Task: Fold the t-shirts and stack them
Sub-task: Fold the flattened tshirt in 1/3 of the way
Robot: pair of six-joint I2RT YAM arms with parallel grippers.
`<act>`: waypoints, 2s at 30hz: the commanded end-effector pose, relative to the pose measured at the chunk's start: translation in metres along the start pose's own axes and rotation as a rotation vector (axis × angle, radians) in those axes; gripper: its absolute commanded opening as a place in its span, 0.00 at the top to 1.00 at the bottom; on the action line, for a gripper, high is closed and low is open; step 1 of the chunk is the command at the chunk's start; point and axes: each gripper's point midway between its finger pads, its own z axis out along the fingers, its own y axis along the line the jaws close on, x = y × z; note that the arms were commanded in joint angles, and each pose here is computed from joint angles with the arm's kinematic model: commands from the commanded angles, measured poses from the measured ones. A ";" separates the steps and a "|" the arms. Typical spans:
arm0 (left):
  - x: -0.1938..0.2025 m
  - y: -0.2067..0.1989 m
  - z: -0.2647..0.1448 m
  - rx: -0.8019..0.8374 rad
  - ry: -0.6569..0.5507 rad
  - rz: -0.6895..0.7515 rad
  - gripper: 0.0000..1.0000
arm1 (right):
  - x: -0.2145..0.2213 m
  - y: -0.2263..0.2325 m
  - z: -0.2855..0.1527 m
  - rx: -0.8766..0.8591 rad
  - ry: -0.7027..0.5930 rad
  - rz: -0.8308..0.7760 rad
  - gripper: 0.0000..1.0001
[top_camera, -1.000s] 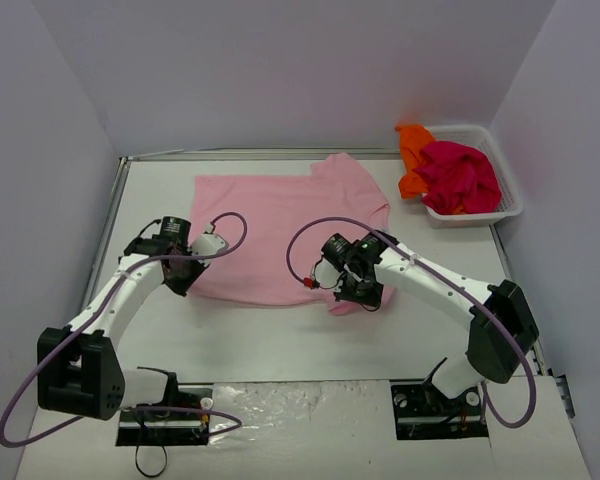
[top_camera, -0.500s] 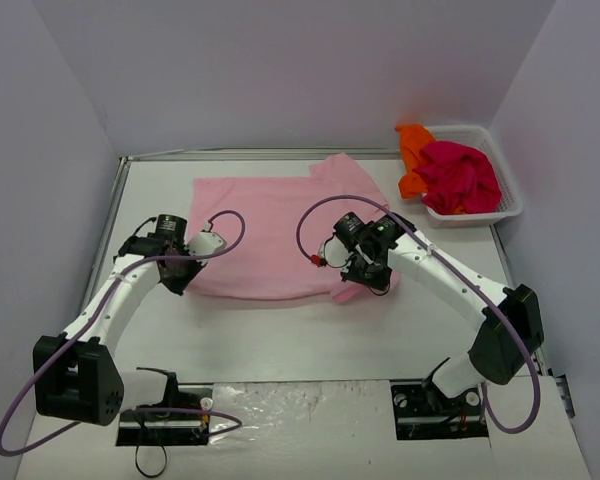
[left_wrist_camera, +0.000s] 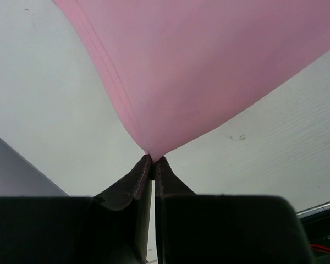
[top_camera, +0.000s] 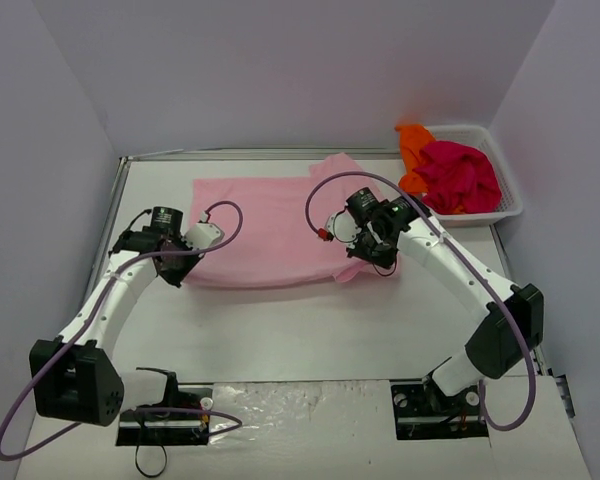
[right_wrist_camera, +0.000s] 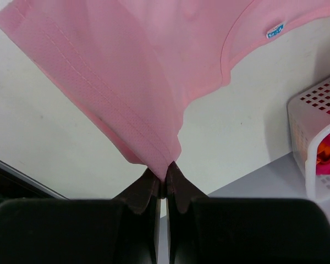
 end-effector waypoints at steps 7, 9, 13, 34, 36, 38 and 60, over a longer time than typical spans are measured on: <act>-0.013 0.018 -0.004 -0.035 -0.010 0.017 0.98 | -0.012 -0.025 0.013 0.011 0.032 -0.019 1.00; -0.014 0.021 -0.002 -0.040 -0.005 0.020 0.98 | -0.018 -0.032 0.018 0.013 0.030 -0.016 1.00; -0.017 0.030 0.000 -0.055 0.000 0.024 0.98 | -0.022 -0.044 0.027 0.011 0.041 -0.004 1.00; -0.041 0.061 0.029 -0.019 0.033 0.028 0.98 | -0.046 -0.098 0.070 0.008 0.064 0.028 1.00; -0.041 0.065 0.035 -0.014 0.040 0.026 0.98 | -0.049 -0.101 0.077 0.001 0.067 0.030 1.00; -0.043 0.071 0.040 -0.013 0.049 0.027 0.98 | -0.046 -0.104 0.086 -0.011 0.081 0.035 1.00; -0.055 0.102 0.095 0.021 0.089 -0.001 0.83 | -0.055 -0.126 0.145 -0.037 0.135 0.059 0.92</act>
